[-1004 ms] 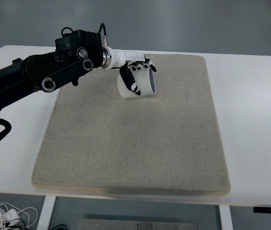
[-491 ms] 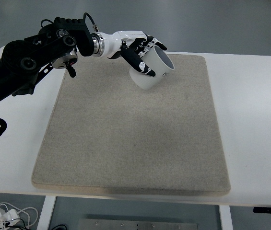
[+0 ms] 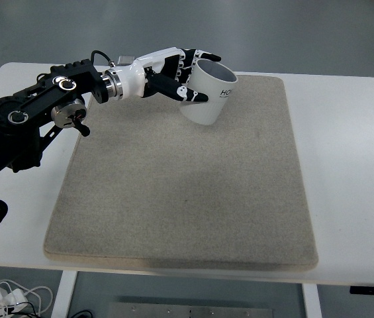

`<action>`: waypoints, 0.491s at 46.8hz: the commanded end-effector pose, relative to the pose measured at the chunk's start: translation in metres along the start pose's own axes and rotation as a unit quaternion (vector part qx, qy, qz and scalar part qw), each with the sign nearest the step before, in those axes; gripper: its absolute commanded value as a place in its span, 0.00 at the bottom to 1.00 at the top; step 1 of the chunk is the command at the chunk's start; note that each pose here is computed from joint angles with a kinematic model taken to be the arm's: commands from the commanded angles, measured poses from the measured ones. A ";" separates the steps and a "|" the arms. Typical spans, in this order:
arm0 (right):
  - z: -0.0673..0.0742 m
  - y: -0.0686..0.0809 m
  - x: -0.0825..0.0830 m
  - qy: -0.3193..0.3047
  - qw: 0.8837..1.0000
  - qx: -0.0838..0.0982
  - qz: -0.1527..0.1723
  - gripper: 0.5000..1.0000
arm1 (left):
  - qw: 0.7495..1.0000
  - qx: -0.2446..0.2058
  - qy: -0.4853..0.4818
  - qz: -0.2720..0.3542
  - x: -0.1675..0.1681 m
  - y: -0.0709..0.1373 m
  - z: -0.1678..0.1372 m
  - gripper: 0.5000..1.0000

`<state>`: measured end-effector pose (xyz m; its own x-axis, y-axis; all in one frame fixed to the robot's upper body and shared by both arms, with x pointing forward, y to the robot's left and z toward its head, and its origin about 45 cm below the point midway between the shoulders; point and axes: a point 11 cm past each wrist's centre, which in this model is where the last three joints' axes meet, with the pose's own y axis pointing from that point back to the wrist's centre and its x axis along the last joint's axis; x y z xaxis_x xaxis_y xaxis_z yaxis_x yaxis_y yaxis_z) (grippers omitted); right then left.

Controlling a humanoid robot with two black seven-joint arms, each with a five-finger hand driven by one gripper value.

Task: Upright white cup

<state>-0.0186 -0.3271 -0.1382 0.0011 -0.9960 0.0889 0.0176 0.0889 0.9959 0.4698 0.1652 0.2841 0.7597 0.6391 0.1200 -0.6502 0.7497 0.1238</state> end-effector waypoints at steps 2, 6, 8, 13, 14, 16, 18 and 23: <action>0.000 0.000 0.000 0.000 1.000 0.000 0.000 0.90 | 0.999 -0.028 0.019 0.010 0.006 0.012 -0.007 0.00; 0.000 0.000 0.000 0.000 1.000 0.000 0.000 0.90 | 0.998 -0.044 0.034 0.017 0.008 0.020 -0.016 0.00; 0.000 0.000 0.000 0.000 1.000 0.000 0.000 0.90 | 0.998 -0.049 0.043 0.025 0.011 0.025 -0.025 0.00; 0.000 0.000 0.000 0.000 1.000 0.000 0.000 0.90 | 0.995 -0.073 0.050 0.045 0.023 0.037 -0.034 0.00; 0.000 0.000 0.000 0.000 1.000 0.000 0.000 0.90 | 0.995 -0.077 0.050 0.050 0.027 0.040 -0.035 0.00; 0.000 0.000 0.000 0.000 1.000 0.000 -0.001 0.90 | 0.993 -0.085 0.050 0.060 0.033 0.045 -0.038 0.00; 0.000 0.000 0.000 0.000 1.000 0.000 0.000 0.90 | 0.992 -0.093 0.051 0.066 0.037 0.049 -0.041 0.00; 0.000 0.000 0.000 0.000 1.000 0.000 0.000 0.90 | 0.989 -0.116 0.051 0.077 0.045 0.058 -0.042 0.00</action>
<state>-0.0187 -0.3270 -0.1382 0.0011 -0.9961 0.0885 0.0177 0.0885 0.9959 0.4668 0.2379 0.2539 0.6675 0.7443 0.0206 -0.7406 0.6665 -0.0854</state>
